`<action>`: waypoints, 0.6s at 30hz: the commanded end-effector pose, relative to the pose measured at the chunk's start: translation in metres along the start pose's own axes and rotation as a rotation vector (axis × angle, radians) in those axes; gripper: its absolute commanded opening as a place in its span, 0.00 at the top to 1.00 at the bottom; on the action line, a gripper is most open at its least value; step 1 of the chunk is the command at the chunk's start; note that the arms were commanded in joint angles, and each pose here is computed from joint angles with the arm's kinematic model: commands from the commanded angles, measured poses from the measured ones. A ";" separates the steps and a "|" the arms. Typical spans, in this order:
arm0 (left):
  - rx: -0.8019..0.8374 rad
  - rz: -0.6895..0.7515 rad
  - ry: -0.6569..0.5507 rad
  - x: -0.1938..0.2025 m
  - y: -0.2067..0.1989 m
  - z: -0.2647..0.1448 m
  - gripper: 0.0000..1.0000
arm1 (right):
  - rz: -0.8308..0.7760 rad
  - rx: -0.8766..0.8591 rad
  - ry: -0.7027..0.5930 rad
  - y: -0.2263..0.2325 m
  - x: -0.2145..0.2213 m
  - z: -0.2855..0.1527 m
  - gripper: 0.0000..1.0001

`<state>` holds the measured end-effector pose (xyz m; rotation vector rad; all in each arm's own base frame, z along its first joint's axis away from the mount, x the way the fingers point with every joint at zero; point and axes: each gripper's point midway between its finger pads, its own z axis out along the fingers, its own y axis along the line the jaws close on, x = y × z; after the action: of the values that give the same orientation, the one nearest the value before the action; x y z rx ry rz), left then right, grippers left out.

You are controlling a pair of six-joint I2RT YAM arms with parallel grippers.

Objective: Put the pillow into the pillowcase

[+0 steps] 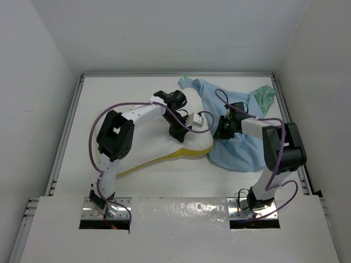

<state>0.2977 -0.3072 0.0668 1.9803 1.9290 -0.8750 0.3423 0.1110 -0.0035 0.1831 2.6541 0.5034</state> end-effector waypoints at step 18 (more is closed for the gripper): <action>-0.267 0.249 0.089 -0.009 0.057 -0.043 1.00 | -0.136 0.008 0.333 -0.004 0.108 -0.118 0.90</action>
<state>0.3410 -0.2848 0.0831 2.0865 1.8127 -0.5059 0.2422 0.0840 0.0514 0.0003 2.8135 0.3909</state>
